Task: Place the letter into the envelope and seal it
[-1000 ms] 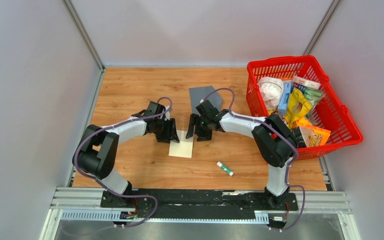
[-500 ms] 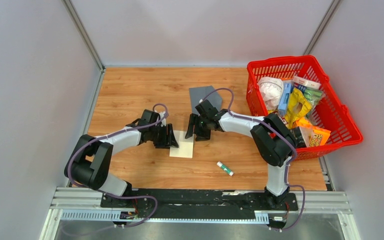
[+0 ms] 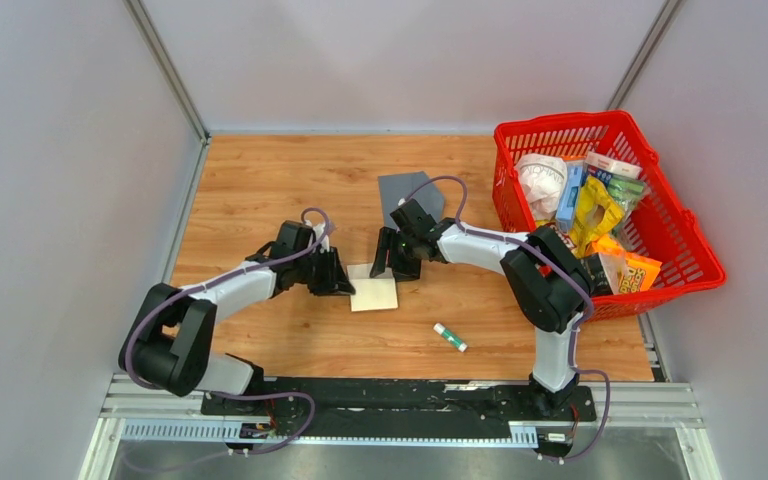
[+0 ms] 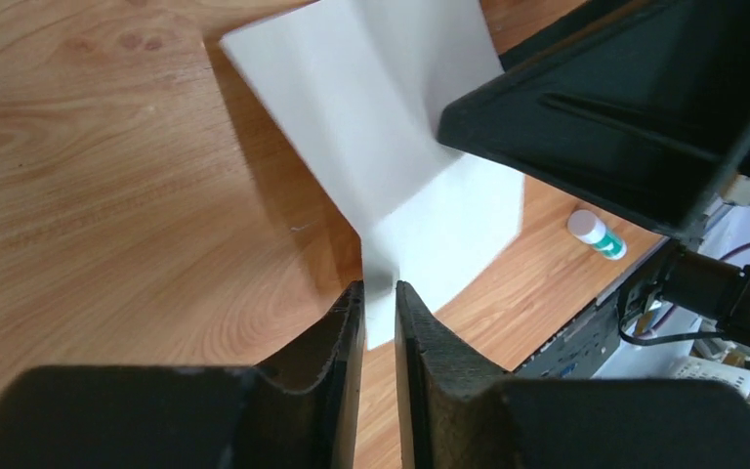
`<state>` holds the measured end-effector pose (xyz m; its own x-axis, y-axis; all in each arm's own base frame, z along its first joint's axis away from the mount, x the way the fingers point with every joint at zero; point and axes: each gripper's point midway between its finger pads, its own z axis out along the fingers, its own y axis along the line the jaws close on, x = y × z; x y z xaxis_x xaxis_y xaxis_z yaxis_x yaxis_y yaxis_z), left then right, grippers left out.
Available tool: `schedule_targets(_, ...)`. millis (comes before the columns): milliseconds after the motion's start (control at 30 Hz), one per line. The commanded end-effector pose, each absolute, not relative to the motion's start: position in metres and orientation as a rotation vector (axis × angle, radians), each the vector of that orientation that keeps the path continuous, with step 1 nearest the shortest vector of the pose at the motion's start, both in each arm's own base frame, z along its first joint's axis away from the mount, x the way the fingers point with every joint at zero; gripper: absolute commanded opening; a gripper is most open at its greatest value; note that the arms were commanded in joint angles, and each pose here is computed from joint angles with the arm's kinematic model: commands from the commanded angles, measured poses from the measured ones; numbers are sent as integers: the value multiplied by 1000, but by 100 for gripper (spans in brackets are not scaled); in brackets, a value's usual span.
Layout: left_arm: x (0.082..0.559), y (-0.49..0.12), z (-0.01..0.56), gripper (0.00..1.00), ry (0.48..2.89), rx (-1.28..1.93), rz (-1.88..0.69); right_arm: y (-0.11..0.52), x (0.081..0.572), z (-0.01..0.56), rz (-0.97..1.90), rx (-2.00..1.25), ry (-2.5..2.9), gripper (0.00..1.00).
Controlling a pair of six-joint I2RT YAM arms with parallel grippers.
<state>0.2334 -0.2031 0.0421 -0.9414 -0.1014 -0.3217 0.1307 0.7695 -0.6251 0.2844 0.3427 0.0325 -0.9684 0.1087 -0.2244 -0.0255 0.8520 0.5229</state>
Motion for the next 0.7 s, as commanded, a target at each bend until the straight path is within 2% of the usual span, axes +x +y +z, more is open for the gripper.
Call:
schedule_targets(0,245,-214,77,20,2514,59,-1047,336,279,14,710,54,2830,62)
schedule_targets(100,246,-216,84,7,2511,69,-1055,336,280,17,712,52,2819,62)
schedule_targets(133,247,-216,85,7,2509,76,-1052,335,282,19,714,53,2812,63)
schedule_targets(167,247,-216,85,0,2515,79,-1052,336,282,21,718,46,2806,63)
schedule_targets(333,253,-219,85,0,2527,88,-1051,337,282,29,731,42,2790,63)
schedule_targets(400,254,-219,83,7,2540,92,-1049,335,282,28,726,43,2789,63)
schedule_targets(433,254,-219,84,17,2542,96,-1047,335,281,27,724,41,2792,63)
schedule_targets(500,254,-218,82,27,2551,94,-1037,336,280,25,732,43,2794,63)
schedule_targets(667,253,-216,72,27,2594,68,-1015,337,280,25,743,46,2796,63)
